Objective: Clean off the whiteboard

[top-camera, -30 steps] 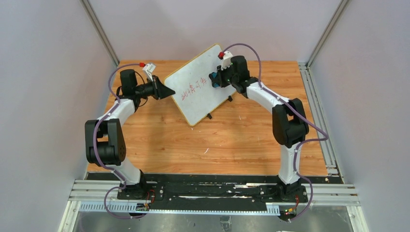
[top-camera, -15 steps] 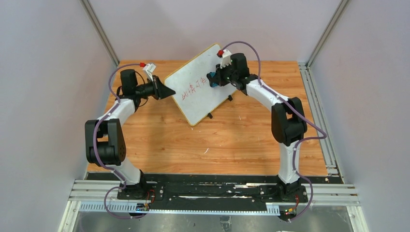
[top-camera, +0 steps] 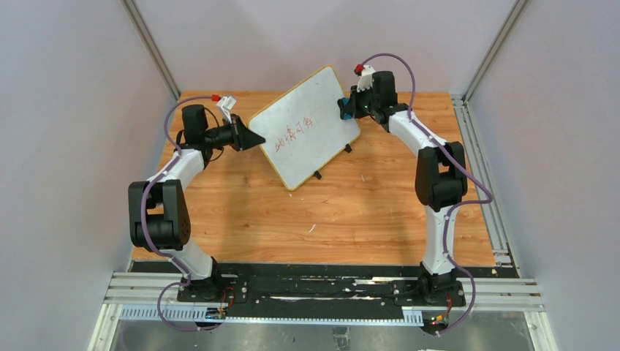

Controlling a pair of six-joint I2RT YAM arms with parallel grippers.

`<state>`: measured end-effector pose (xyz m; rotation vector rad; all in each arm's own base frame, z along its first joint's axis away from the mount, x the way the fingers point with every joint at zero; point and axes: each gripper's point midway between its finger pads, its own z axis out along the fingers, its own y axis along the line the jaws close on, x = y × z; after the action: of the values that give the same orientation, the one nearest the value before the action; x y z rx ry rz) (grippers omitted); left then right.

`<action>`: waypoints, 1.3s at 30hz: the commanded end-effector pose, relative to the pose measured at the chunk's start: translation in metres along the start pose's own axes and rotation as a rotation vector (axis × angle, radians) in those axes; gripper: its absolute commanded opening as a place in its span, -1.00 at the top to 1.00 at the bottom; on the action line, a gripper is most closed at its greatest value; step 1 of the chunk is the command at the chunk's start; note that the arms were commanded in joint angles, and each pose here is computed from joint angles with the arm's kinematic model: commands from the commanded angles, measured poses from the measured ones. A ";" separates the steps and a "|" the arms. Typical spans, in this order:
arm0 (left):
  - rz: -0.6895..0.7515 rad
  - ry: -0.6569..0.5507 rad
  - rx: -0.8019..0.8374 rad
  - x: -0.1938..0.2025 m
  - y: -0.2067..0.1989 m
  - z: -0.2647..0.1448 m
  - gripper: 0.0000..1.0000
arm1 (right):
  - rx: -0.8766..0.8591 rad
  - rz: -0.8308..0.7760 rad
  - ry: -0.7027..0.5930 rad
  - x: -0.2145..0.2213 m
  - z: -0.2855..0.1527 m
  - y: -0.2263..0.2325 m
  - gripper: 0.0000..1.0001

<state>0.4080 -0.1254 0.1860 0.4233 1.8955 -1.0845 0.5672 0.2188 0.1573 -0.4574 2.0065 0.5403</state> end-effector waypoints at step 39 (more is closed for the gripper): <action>0.071 0.028 -0.031 0.007 0.009 0.000 1.00 | -0.155 -0.112 0.027 0.022 0.010 0.138 0.99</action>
<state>0.4071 -0.1225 0.1841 0.4142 1.9100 -1.0838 0.4537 0.3922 0.1918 -0.7679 1.8568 0.7474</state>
